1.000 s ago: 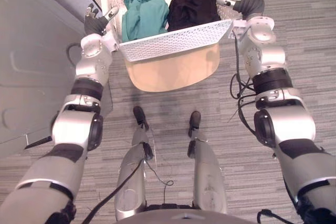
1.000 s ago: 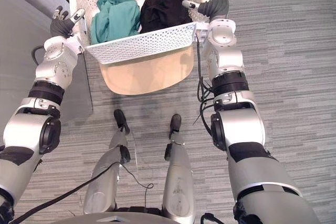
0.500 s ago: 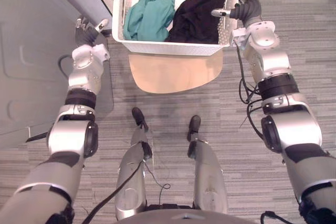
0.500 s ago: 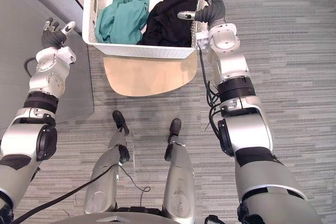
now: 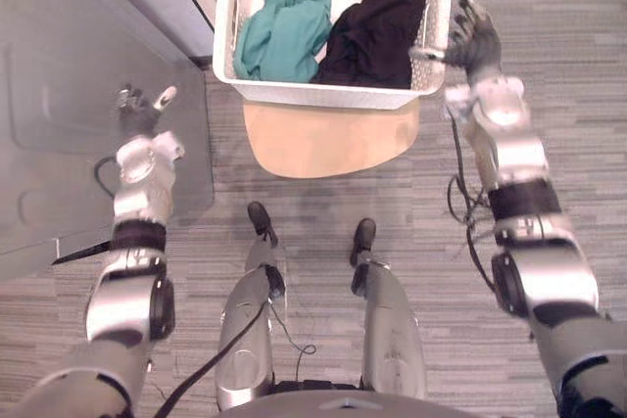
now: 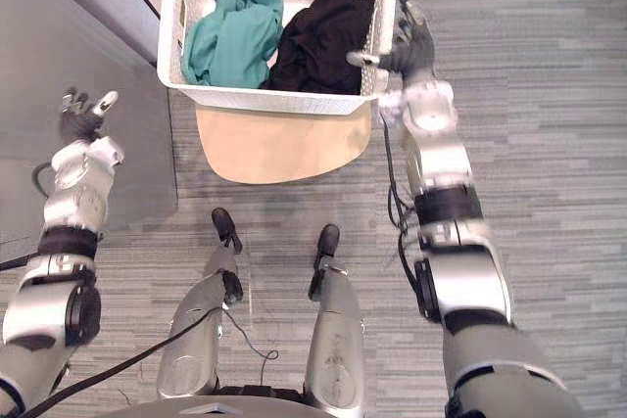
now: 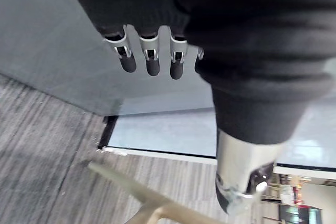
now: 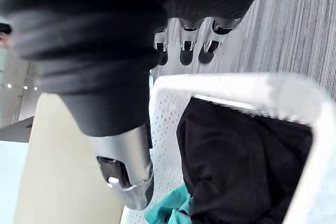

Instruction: Pick up the laundry basket with both hands and put the clothes into the washing machine.

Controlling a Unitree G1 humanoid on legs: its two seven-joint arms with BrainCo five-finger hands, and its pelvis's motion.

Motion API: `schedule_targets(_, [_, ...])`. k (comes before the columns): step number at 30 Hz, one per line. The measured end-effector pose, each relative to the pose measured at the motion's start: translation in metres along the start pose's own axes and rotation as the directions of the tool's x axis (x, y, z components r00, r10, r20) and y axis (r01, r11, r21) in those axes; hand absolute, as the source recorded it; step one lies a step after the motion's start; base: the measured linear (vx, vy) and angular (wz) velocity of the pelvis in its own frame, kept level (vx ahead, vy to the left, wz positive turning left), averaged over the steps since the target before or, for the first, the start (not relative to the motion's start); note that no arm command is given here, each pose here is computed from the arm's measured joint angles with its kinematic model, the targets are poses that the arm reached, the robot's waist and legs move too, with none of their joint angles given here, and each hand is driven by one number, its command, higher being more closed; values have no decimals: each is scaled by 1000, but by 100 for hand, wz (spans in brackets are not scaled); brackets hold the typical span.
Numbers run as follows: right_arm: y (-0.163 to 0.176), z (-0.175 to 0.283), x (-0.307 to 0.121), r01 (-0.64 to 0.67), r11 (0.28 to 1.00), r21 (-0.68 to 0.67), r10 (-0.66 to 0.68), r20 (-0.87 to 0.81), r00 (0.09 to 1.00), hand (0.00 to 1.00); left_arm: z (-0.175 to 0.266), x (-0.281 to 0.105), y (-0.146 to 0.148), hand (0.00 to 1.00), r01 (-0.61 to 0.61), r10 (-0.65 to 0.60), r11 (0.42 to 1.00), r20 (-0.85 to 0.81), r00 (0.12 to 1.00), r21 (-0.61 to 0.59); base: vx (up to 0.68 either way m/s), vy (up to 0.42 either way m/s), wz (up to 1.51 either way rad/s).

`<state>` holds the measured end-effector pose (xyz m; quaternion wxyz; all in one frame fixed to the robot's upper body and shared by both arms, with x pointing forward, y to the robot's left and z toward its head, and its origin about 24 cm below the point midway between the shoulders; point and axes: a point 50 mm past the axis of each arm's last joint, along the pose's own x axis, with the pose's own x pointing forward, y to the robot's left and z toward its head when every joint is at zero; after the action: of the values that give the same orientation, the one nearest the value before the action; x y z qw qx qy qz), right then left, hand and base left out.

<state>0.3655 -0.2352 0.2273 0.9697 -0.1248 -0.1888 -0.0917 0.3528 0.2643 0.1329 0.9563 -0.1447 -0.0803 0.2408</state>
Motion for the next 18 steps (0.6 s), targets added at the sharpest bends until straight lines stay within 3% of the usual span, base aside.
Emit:
schedule_targets(2, [-13,-21,-22,35,999,-3,-35,-44,998,0,-7,-13,19,0,-38,38,999,16,999,1,82,-79,13])
schedule_targets(3, [-31,-49,-51,85,996,-23,-87,-123,989,0,-24,-34,44,0,-101,101,995,-3,995,-10,104,-91,20])
schedule_targets(5, [-42,-69,-73,137,990,-34,-141,-184,973,0,-40,-49,56,0,-139,138,990,-37,990,-24,88,-52,16])
schedule_targets(9, [-38,-143,-158,233,972,9,-200,-478,855,0,-114,-110,84,0,-221,222,974,-303,927,38,87,-51,3])
schedule_targets(13, [-4,-207,-272,298,954,31,-152,-808,569,0,-191,-191,100,0,-170,237,971,-630,739,166,101,-51,4])
schedule_targets(16, [15,-226,-333,326,945,30,-98,-924,370,0,-218,-230,111,0,-175,276,961,-753,597,214,101,-23,-2])
schedule_targets(18, [28,-236,-388,451,893,10,-69,-985,158,0,-228,-251,132,0,-212,344,938,-799,494,273,111,-13,-15])
